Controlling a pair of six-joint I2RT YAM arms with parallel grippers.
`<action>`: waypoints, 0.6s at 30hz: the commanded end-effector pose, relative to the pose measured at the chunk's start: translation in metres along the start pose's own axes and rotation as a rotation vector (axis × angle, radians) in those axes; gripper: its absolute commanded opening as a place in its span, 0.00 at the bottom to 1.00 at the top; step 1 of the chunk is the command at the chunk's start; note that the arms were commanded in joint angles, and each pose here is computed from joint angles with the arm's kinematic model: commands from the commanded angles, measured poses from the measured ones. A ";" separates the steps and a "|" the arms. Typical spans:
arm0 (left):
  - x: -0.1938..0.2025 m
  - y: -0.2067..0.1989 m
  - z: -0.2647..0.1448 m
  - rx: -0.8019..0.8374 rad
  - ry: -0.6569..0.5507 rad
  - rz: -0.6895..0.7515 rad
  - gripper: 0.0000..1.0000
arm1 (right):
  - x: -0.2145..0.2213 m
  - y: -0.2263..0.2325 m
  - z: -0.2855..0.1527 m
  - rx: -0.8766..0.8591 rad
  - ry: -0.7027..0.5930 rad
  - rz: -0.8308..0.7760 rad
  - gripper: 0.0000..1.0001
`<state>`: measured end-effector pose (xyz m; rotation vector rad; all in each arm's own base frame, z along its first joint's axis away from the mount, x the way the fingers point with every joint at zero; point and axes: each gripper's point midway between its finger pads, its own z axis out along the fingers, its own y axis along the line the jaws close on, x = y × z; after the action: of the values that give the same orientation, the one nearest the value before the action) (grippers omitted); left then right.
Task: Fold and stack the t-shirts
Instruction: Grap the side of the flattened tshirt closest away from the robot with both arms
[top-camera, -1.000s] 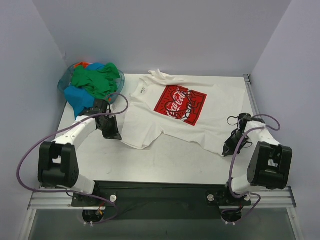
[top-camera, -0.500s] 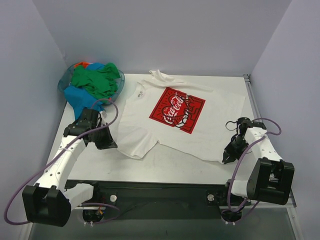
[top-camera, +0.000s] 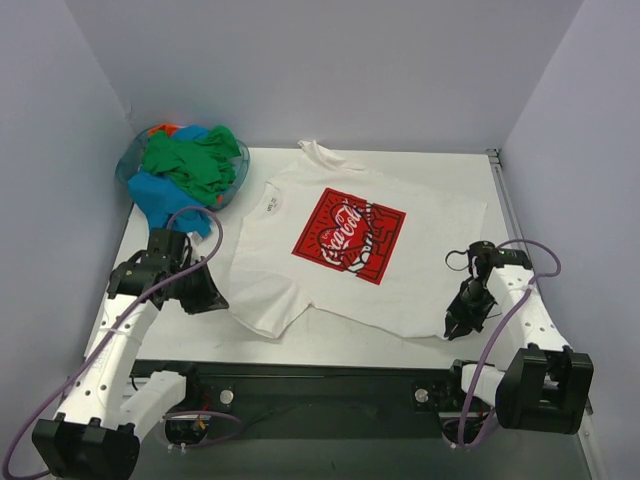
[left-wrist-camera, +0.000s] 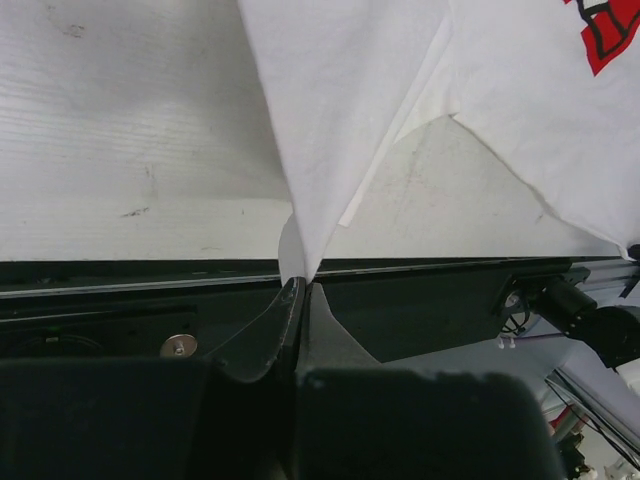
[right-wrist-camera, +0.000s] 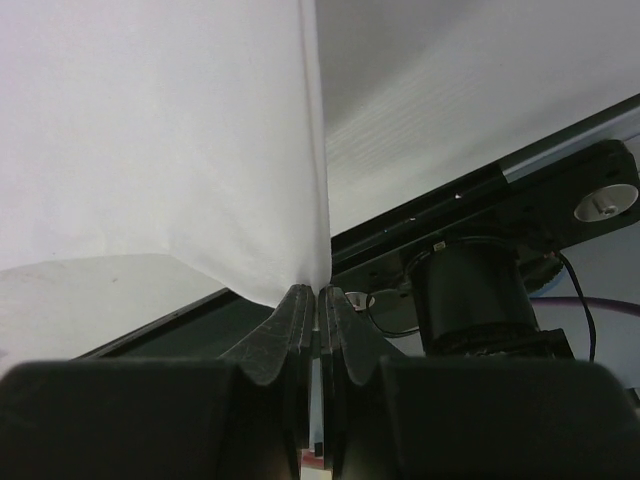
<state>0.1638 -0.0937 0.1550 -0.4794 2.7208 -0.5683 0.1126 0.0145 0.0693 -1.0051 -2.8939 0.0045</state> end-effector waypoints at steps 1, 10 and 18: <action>-0.015 -0.019 -0.015 0.050 -0.030 0.002 0.00 | 0.010 -0.011 -0.013 0.045 0.029 -0.013 0.00; -0.078 -0.061 0.009 0.130 -0.049 0.038 0.00 | -0.004 0.002 -0.015 0.008 0.058 -0.001 0.00; -0.144 -0.107 0.024 0.225 -0.108 0.081 0.00 | -0.031 0.021 -0.013 -0.014 0.089 0.002 0.00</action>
<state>0.2878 -0.1283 0.1792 -0.4294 2.6759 -0.7145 0.1404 0.0118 0.0736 -0.9933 -2.8250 -0.0359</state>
